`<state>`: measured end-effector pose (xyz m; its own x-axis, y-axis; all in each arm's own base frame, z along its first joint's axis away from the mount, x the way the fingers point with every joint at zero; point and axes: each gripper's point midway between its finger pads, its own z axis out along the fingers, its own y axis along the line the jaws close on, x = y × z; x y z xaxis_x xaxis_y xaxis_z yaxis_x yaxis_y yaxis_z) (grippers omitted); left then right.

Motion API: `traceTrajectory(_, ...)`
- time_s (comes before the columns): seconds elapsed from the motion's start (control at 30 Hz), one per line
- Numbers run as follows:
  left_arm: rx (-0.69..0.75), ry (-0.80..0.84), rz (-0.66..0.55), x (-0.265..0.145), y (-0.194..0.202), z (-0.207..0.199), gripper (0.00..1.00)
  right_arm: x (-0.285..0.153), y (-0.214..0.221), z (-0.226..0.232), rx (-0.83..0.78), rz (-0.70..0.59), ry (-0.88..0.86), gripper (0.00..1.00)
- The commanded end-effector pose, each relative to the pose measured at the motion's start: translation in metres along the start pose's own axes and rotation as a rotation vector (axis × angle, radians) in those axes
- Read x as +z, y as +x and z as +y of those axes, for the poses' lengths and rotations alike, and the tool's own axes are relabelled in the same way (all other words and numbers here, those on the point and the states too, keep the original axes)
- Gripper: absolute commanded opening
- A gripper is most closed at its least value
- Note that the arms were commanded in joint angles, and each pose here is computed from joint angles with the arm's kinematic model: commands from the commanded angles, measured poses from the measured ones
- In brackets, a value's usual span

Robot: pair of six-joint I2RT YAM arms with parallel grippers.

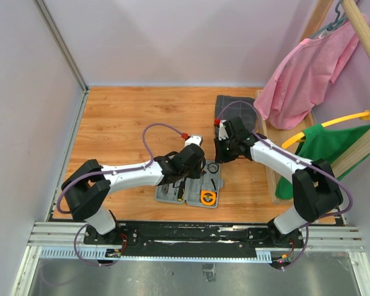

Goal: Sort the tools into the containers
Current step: Adjust the engineering item in the storage box.

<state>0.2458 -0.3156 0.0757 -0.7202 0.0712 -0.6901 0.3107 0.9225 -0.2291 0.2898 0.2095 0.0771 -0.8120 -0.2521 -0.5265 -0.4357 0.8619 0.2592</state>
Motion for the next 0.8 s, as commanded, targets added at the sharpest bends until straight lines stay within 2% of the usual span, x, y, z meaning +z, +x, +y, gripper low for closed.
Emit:
traceTrajectory(0.0, -0.030, 0.088, -0.049, 0.014, -0.027, -0.032, 0.31, 0.007, 0.006, -0.001, -0.044, 0.044, 0.034, 0.15)
traceTrajectory(0.27, -0.073, 0.066, -0.019, 0.040, -0.026, -0.042, 0.31, 0.018, 0.007, 0.002, -0.036, 0.061, 0.004, 0.13)
traceTrajectory(0.77, -0.089, 0.036, -0.016, 0.058, -0.022, -0.031, 0.26, 0.028, 0.014, -0.003, -0.024, 0.086, 0.009, 0.12)
